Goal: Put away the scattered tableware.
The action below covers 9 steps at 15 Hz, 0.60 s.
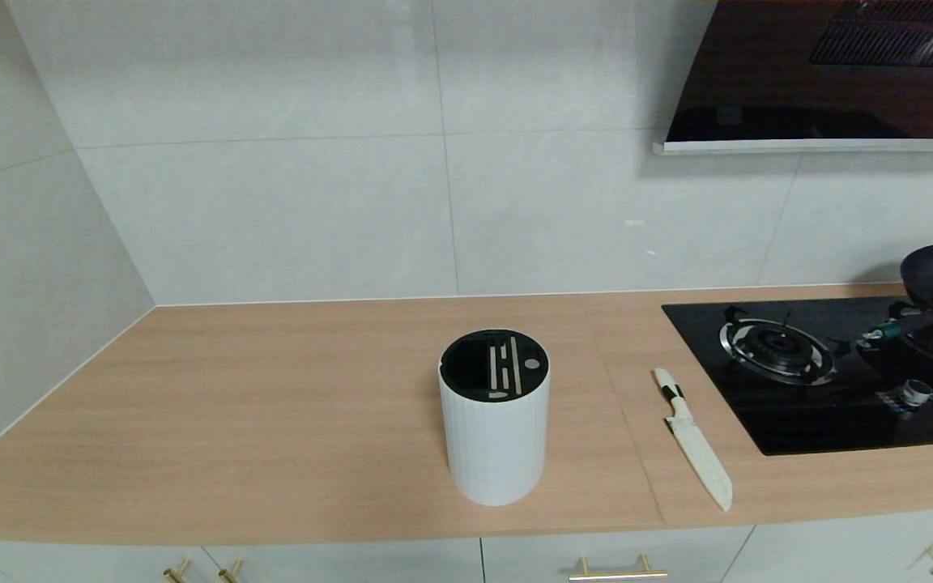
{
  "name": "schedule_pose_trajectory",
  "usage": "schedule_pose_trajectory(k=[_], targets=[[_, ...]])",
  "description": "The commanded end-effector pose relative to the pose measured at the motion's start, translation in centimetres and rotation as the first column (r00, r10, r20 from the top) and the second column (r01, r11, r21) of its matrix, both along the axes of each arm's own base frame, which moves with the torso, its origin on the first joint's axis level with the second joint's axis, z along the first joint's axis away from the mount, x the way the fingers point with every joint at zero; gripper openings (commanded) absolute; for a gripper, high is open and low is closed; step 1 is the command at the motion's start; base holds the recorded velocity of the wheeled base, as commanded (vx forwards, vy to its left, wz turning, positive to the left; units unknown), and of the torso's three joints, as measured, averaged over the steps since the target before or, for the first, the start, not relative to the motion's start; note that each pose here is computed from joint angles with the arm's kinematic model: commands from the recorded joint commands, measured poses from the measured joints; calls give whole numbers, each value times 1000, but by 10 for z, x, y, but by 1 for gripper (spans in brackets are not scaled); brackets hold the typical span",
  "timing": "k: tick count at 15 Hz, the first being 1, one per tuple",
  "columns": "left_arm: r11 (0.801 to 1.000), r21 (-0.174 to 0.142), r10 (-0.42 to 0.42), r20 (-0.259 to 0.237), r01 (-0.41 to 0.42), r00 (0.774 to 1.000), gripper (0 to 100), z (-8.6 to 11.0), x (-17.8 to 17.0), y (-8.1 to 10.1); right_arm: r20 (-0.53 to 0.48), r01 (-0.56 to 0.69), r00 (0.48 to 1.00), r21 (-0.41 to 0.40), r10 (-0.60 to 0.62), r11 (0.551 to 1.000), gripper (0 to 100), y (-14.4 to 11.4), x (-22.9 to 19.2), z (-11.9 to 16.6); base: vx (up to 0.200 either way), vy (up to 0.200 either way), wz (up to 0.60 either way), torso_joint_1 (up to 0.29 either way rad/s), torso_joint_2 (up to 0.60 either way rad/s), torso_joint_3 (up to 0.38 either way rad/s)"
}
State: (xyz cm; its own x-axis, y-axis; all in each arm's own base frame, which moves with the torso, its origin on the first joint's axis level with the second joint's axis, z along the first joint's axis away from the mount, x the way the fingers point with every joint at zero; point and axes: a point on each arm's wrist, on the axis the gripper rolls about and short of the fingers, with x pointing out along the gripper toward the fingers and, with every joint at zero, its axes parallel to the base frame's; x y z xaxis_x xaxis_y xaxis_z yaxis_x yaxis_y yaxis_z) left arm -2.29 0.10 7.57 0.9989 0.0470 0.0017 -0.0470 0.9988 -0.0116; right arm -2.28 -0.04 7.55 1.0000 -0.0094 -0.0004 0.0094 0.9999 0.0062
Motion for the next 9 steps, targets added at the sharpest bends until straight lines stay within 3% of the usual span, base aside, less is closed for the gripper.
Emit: schedule_pose_trajectory(k=[1, 4, 6, 9], targets=[[1000, -1, 1, 0, -1, 1000, 100, 0, 0, 0, -1, 0, 1000, -8, 0, 1000, 100, 0, 0, 0, 0, 0, 0, 0, 0, 0], [1000, -1, 1, 1, -1, 1000, 100, 0, 0, 0, 29, -5, 1000, -40, 6, 999, 100, 0, -2, 8, 0, 0, 0, 0, 0, 0], [1000, -1, 1, 3, -1, 1000, 100, 0, 0, 0, 130, -98, 987, -5, 98, 995, 100, 0, -9, 75, 0, 0, 0, 0, 0, 0], [1000, -1, 1, 3, -1, 1000, 100, 0, 0, 0, -56, -137, 989, 9, 138, 990, 100, 3, 33, 113, 0, 0, 0, 0, 0, 0]])
